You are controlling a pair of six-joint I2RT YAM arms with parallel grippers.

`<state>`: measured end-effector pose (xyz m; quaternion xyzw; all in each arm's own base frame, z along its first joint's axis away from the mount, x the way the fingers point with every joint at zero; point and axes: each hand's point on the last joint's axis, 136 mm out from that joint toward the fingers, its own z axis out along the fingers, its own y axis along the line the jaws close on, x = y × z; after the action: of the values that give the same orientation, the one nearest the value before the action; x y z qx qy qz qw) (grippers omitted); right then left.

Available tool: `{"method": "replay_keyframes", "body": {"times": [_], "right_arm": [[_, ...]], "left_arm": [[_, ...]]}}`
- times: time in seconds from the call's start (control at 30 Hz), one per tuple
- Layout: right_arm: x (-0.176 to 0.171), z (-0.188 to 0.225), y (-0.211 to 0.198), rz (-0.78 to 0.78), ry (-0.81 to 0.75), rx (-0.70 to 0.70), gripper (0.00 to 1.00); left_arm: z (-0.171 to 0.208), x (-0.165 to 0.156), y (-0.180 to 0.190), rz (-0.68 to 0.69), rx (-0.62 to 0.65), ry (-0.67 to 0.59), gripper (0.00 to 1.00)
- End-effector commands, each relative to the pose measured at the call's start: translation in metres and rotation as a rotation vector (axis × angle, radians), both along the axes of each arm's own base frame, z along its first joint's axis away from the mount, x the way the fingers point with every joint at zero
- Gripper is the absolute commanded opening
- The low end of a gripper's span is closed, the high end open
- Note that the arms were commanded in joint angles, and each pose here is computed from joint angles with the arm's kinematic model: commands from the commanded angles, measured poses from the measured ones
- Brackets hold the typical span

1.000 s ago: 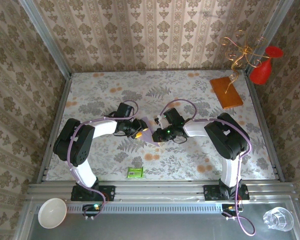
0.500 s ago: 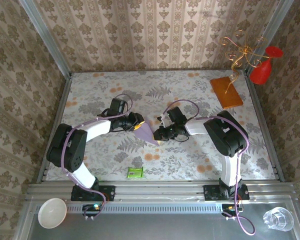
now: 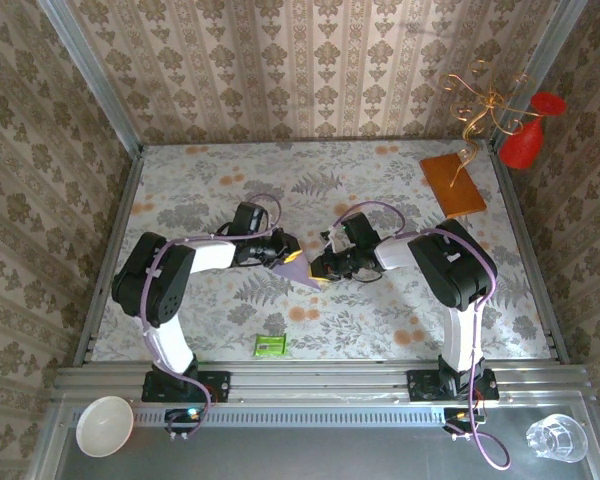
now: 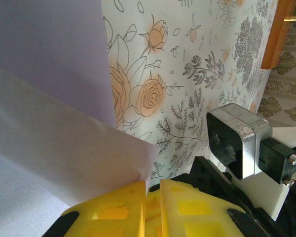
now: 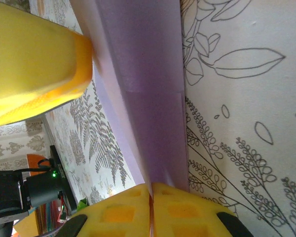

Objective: Fold a paper plane with a square sheet of paper (pick it up from the middle)
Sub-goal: Fourth fold the wing at the center of the table.

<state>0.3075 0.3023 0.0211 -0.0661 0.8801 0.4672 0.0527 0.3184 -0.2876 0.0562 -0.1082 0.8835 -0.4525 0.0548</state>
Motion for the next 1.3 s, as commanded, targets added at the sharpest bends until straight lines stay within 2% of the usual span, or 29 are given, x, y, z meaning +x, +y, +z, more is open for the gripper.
{"method": "replay_keyframes", "body": {"times": [0.0, 0.67, 1.0, 1.27], "right_arm": [[-0.005, -0.017, -0.008, -0.019, 0.058, -0.019, 0.12], [-0.008, -0.020, -0.012, -0.013, 0.083, -0.045, 0.16], [0.000, 0.014, -0.025, -0.057, 0.005, -0.039, 0.31], [0.001, 0.019, -0.035, -0.067, -0.047, -0.097, 0.32]], "left_arm": [[0.001, -0.003, -0.007, -0.026, -0.031, 0.005, 0.16], [-0.022, 0.000, -0.001, -0.003, 0.035, 0.072, 0.10], [-0.021, 0.002, 0.000, -0.009, 0.042, 0.067, 0.10], [-0.022, 0.000, 0.001, -0.011, 0.046, 0.070, 0.10]]}}
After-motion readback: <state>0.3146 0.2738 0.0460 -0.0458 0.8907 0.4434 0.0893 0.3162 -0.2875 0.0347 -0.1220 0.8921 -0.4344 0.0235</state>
